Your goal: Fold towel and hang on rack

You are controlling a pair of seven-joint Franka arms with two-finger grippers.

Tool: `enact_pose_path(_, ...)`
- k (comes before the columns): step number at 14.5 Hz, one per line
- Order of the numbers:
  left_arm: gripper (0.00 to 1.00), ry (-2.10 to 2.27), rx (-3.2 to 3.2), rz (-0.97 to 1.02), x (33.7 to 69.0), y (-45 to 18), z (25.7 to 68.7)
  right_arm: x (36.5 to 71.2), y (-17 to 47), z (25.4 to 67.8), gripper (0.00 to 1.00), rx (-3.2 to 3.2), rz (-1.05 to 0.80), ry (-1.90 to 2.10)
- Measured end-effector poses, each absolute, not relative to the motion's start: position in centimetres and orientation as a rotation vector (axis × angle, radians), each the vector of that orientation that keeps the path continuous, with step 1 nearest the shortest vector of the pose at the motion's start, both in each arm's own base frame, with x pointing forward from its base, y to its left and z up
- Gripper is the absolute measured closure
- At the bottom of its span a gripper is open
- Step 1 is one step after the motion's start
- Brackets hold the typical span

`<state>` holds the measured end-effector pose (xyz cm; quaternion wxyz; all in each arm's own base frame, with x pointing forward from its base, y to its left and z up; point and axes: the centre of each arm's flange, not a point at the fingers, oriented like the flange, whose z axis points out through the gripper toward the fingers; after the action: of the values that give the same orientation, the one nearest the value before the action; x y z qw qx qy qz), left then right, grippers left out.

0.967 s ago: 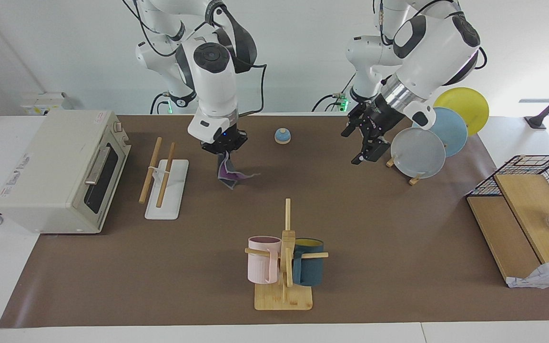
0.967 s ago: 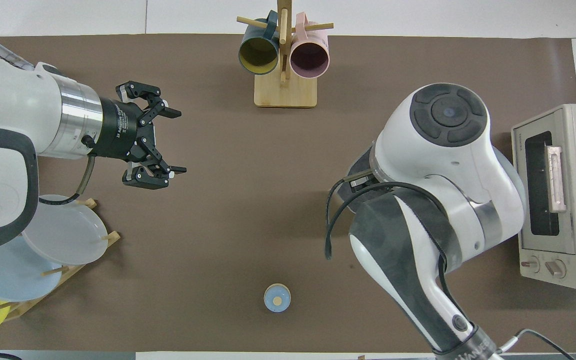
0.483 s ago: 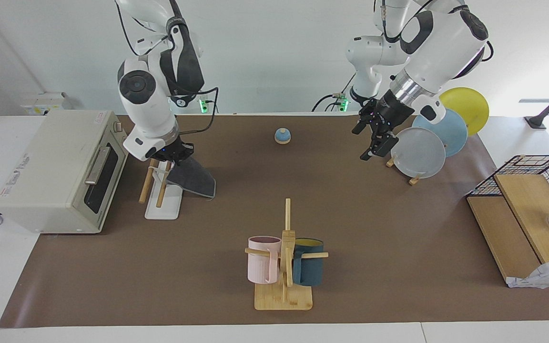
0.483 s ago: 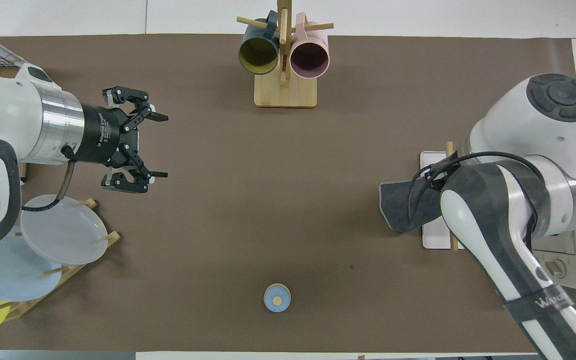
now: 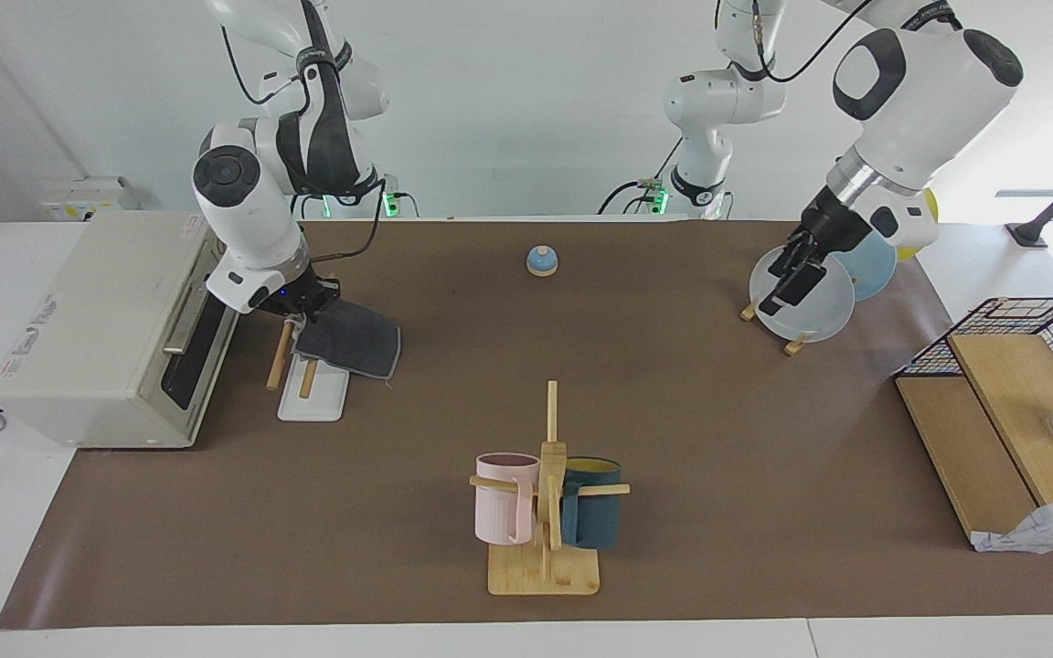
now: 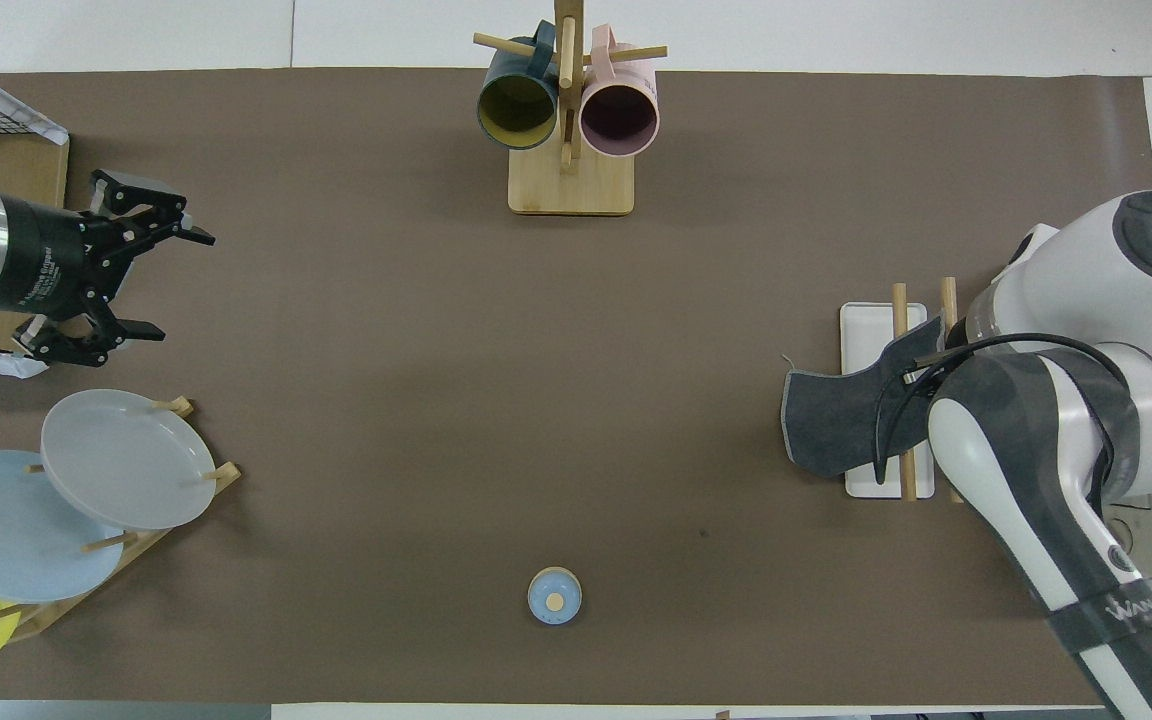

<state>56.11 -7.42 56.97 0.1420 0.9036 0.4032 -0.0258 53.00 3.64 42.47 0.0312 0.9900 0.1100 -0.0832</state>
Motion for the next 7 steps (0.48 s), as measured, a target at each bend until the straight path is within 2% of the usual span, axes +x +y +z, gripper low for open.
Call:
enact_pose_path(4, 0.0, 0.631, 2.902, 0.053, 56.2, -4.5, 57.3, 52.7, 0.4, 44.2, 0.98, 3.048, -0.224, 0.384)
enact_pose_path(7, 0.0, 0.285, 3.016, 0.04, 55.5, -5.2, 59.3, 52.3, -2.4, 45.1, 0.98, 3.056, -0.219, 0.373)
